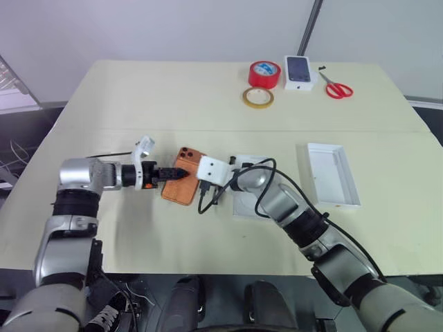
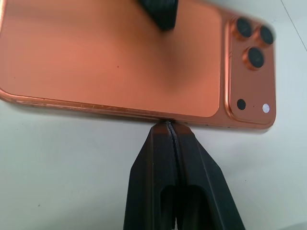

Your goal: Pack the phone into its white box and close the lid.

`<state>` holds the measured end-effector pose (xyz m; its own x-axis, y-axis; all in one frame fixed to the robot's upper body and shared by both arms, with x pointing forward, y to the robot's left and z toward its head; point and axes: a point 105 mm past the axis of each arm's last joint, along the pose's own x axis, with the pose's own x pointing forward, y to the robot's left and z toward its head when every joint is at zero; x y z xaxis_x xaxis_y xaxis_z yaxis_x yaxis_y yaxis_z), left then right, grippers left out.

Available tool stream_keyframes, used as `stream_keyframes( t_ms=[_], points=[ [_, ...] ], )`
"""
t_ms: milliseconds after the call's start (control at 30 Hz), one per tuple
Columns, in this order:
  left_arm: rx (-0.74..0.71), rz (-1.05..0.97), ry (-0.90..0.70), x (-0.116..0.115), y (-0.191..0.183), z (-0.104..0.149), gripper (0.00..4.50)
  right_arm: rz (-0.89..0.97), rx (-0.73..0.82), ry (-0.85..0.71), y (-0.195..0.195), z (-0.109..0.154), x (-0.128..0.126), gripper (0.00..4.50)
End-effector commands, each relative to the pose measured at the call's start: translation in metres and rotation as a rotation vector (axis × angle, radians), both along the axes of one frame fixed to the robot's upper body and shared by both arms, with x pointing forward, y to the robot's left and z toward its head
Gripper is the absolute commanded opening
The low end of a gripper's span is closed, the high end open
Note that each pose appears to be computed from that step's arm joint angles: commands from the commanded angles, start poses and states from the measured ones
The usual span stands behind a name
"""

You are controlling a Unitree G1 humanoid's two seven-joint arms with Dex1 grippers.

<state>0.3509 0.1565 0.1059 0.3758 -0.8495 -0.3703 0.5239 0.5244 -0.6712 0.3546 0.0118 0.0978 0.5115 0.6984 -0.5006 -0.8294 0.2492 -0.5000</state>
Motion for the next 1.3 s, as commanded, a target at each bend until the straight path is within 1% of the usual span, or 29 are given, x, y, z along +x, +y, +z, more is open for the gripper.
stream_keyframes(
  t_ms=[33, 100, 233, 333, 400, 433, 600, 700, 767, 867, 900, 933, 967, 1000, 1033, 1100, 1133, 1167, 1200, 1300],
  points=[
    [-0.036, -0.026, 0.047, -0.006, -0.014, -0.012, 3.41, 0.006, 0.007, -0.023, 0.001, 0.004, 0.001, 0.04],
    [-0.042, -0.022, 0.028, -0.004, -0.012, -0.008, 3.41, 0.009, 0.004, -0.027, 0.001, 0.004, 0.0, 0.04],
    [-0.076, 0.026, 0.047, -0.002, 0.0, -0.003, 3.41, 0.013, 0.005, -0.025, 0.001, 0.002, -0.001, 0.04],
    [-0.091, 0.058, 0.062, -0.003, 0.01, -0.004, 3.41, 0.016, 0.005, -0.026, 0.002, 0.001, -0.002, 0.04],
    [-0.093, 0.078, 0.075, -0.002, 0.012, -0.008, 2.89, 0.018, 0.012, -0.031, 0.003, 0.002, -0.002, 0.0],
    [-0.099, 0.077, 0.085, -0.003, 0.011, -0.008, 2.52, 0.018, 0.015, -0.031, 0.003, 0.003, -0.001, 0.0],
    [-0.123, 0.056, 0.131, -0.01, 0.007, -0.009, 0.11, 0.021, 0.016, -0.032, 0.004, 0.003, -0.001, 0.0],
    [-0.174, 0.1, 0.176, -0.009, 0.011, -0.008, 0.11, 0.023, 0.025, -0.033, 0.005, 0.004, -0.002, 0.0],
    [-0.179, 0.096, 0.148, -0.011, 0.013, -0.006, 0.11, 0.029, 0.051, -0.04, 0.006, 0.009, -0.003, 0.0],
    [-0.243, 0.105, 0.176, -0.016, 0.013, -0.002, 0.11, 0.062, 0.17, -0.05, 0.005, 0.029, -0.007, 0.0],
    [-0.282, 0.11, 0.17, -0.016, 0.014, 0.002, 0.11, 0.082, 0.252, 0.01, 0.004, 0.039, -0.012, 0.0],
    [-0.327, 0.119, 0.164, -0.017, 0.014, 0.006, 0.08, 0.124, 0.385, 0.1, 0.001, 0.055, -0.021, 0.26],
    [-0.365, 0.127, 0.157, -0.018, 0.015, 0.01, 0.06, 0.171, 0.479, 0.16, -0.002, 0.068, -0.029, 0.55],
    [-0.413, 0.127, 0.154, -0.02, 0.014, 0.015, 0.06, 0.207, 0.513, 0.178, -0.007, 0.075, -0.035, 0.9],
    [-0.434, 0.126, 0.139, -0.022, 0.013, 0.018, 0.06, 0.24, 0.494, 0.163, -0.012, 0.076, -0.04, 1.32],
    [-0.435, 0.131, 0.129, -0.025, 0.011, 0.016, 0.06, 0.252, 0.447, 0.142, -0.023, 0.072, -0.046, 2.4],
    [-0.414, 0.139, 0.107, -0.026, 0.008, 0.014, 0.06, 0.286, 0.418, 0.108, -0.032, 0.071, -0.054, 2.94],
    [-0.4, 0.144, 0.088, -0.026, 0.005, 0.013, 0.06, 0.305, 0.393, 0.085, -0.04, 0.07, -0.059, 3.34],
    [-0.413, 0.14, 0.093, -0.027, 0.002, 0.014, 0.06, 0.306, 0.369, 0.095, -0.049, 0.065, -0.063, 3.9],
    [-0.411, 0.124, 0.091, -0.032, -0.009, 0.015, 0.06, 0.321, 0.272, 0.087, -0.076, 0.05, -0.077, 3.9]
  ],
)
